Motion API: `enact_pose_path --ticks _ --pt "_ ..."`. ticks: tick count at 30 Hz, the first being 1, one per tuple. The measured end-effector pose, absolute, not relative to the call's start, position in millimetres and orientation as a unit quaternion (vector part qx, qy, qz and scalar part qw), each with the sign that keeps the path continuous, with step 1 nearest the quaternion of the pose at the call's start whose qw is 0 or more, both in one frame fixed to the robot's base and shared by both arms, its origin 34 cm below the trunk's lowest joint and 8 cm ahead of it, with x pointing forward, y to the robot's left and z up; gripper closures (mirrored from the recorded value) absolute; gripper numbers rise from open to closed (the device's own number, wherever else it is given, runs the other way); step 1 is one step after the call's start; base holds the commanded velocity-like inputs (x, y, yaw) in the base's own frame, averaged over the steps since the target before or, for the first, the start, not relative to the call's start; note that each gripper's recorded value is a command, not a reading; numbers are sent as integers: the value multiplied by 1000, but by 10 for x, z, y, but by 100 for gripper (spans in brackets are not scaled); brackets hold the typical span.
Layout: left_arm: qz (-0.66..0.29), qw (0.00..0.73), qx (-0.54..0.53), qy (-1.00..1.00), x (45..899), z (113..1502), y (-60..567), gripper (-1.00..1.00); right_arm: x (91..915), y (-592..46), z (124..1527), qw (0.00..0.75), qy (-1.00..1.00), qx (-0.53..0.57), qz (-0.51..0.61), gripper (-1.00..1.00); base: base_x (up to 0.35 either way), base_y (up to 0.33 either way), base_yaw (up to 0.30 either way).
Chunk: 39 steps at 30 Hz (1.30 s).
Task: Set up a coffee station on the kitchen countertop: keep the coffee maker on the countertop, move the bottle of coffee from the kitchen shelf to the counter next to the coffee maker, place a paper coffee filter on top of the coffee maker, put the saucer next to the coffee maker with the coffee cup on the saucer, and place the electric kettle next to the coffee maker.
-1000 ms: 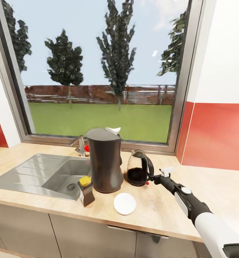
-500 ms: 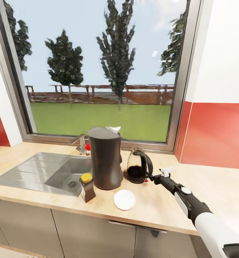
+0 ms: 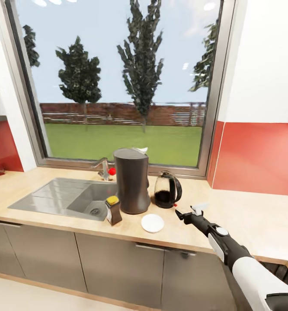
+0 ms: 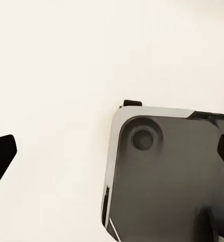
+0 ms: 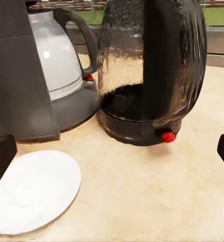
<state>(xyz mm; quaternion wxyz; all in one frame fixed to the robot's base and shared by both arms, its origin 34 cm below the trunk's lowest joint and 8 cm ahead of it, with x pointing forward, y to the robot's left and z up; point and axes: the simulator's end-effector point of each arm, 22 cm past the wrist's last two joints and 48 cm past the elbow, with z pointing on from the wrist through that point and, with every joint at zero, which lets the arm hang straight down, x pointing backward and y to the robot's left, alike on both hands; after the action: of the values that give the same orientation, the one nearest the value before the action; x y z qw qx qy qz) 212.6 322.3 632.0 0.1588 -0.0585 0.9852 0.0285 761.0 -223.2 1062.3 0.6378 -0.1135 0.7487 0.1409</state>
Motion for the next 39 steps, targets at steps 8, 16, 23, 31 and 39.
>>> enact_pose_path --ticks 8,16,23,31,39 --pt "26 175 -57 983 2289 6352 3213 -100 7103 -1867 9519 615 781 -32 105 -100 -257 209 0" --pt "22 177 -56 982 2306 6352 3146 -100 6127 -2126 8402 540 840 55 14 -100 -59 54 0" --pt "18 178 -57 982 2318 6351 3089 -100 5308 -2248 7697 459 886 64 -14 -100 -1 1 0" --pt "2 207 -58 977 2613 6416 2911 -100 4188 -2047 6851 214 976 24 14 -100 0 0 0" --pt "2 211 -58 976 2643 6427 2914 -100 4150 -1991 6835 205 978 16 26 -100 0 0 0"
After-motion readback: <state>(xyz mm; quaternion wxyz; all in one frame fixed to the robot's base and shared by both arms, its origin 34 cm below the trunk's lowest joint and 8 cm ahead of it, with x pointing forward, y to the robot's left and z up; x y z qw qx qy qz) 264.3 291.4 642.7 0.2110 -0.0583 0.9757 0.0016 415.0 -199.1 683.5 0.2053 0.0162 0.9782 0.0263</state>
